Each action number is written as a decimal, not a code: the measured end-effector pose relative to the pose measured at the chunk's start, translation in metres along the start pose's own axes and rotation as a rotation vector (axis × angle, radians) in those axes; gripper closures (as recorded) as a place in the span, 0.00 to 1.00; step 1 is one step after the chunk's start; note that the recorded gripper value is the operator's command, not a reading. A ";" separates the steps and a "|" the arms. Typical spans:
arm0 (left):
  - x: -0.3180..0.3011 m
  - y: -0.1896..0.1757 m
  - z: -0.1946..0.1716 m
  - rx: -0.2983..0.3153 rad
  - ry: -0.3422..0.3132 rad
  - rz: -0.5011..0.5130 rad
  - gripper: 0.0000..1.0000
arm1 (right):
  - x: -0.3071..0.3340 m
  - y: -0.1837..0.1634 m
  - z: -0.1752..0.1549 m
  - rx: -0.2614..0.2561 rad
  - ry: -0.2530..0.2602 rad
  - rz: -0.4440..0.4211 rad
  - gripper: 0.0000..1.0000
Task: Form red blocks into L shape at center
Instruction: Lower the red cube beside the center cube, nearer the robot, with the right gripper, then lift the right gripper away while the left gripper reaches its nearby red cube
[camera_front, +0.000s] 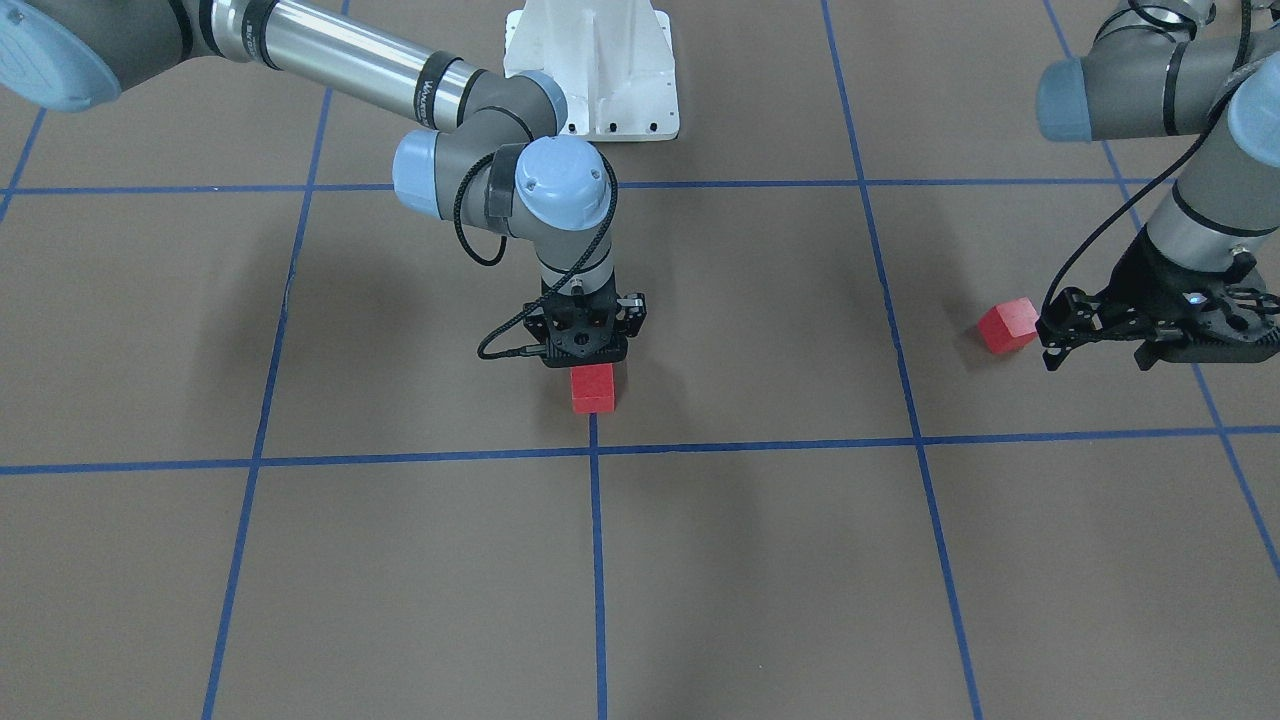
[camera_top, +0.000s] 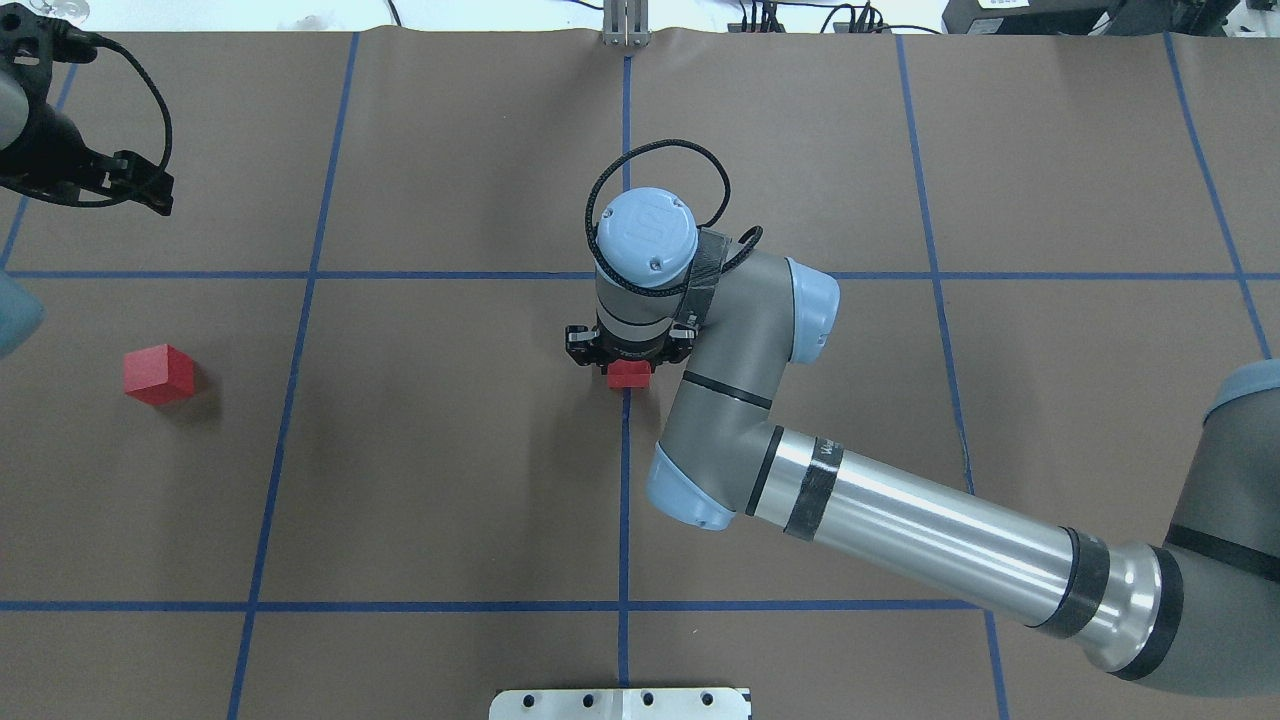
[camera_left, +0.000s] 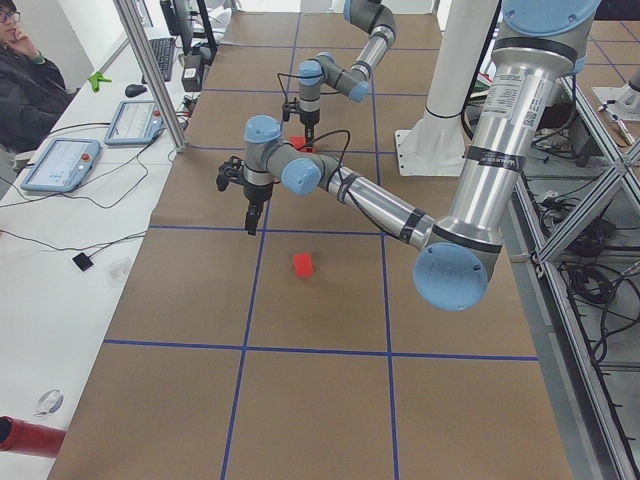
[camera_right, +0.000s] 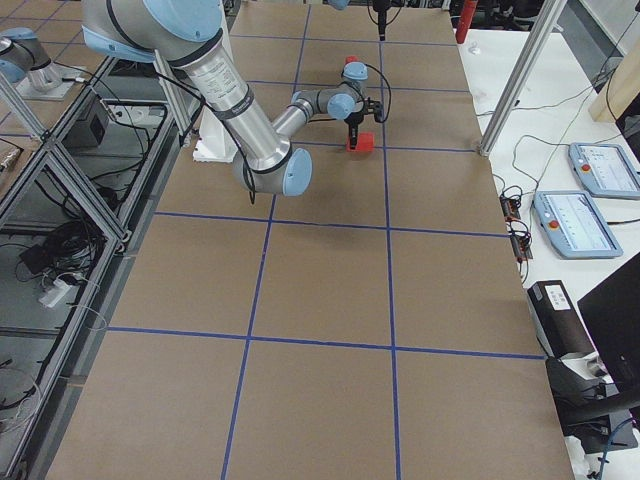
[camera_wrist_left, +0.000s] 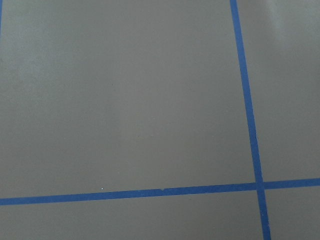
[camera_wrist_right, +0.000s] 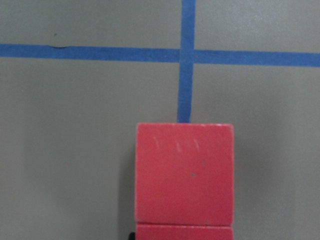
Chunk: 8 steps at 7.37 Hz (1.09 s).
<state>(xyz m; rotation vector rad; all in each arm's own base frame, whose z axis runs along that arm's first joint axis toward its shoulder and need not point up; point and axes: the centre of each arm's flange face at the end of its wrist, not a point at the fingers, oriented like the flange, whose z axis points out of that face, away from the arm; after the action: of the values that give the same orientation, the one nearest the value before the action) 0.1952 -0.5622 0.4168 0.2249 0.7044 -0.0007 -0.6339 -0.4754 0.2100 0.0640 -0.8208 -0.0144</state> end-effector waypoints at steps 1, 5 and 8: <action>0.000 0.000 0.000 0.000 0.000 0.000 0.00 | -0.001 0.000 -0.001 0.002 -0.002 -0.001 0.02; 0.000 0.000 0.000 0.000 0.000 0.000 0.00 | -0.006 -0.003 -0.012 0.012 -0.017 0.003 0.02; -0.002 0.005 -0.003 0.005 0.004 -0.007 0.00 | -0.006 -0.016 -0.072 0.043 -0.039 0.023 0.02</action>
<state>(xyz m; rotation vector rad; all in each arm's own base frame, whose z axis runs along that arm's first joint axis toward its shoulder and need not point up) 0.1921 -0.5572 0.4168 0.2269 0.7098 -0.0088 -0.5852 -0.4872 0.1553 0.0949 -0.8611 0.0240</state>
